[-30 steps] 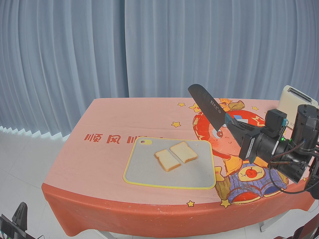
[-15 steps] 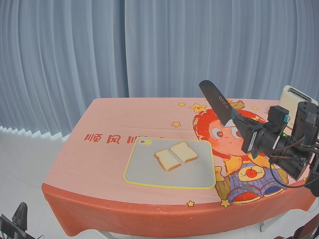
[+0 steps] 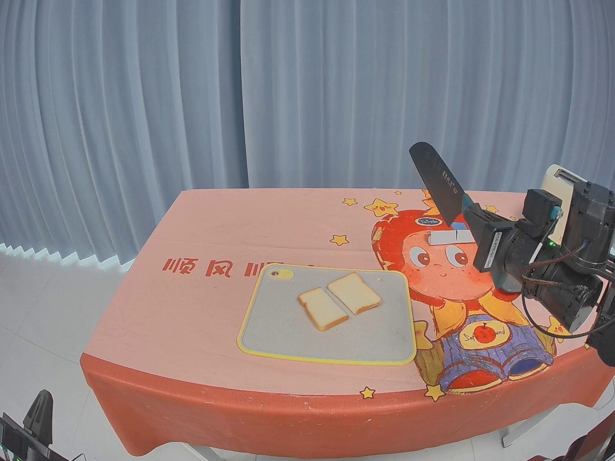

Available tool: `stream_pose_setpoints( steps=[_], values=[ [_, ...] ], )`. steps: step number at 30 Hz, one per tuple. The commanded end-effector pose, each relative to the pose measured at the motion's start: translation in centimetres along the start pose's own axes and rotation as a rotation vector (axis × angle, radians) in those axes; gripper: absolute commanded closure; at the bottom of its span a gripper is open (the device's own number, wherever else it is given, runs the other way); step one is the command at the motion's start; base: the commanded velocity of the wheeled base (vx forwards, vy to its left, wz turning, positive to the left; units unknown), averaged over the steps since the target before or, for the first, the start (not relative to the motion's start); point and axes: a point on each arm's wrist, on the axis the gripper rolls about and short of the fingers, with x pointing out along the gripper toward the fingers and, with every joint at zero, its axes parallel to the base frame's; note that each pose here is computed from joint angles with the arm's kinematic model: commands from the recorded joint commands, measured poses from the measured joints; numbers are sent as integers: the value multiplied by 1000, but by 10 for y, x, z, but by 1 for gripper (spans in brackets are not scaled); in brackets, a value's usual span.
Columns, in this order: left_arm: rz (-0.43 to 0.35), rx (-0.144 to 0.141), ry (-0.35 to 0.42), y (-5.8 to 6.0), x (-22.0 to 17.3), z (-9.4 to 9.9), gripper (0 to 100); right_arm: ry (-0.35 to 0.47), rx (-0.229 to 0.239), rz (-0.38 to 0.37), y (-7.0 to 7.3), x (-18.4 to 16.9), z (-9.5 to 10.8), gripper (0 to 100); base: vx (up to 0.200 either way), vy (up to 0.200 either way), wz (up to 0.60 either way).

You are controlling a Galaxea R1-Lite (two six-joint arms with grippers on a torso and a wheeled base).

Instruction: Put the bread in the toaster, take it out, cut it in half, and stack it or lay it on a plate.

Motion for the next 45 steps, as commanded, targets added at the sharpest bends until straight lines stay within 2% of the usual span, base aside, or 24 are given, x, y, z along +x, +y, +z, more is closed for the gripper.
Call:
stream_pose_setpoints(
  steps=[1,5,12,23,45],
  values=[
    [0,-1,1,0,0,-5,100,17,-6,-20,-3,6,-4,100,0,0,0],
    [0,-1,1,0,0,-5,100,14,-4,-30,-5,7,-3,100,0,0,0],
    [0,-1,1,0,0,-5,100,12,4,-83,-24,16,0,100,0,0,0],
    [0,-1,1,0,0,-5,100,23,6,-118,-36,22,-2,100,0,0,0],
    [0,-1,1,0,0,-5,100,52,-1,-105,-38,25,-9,100,0,0,0]
  ],
)
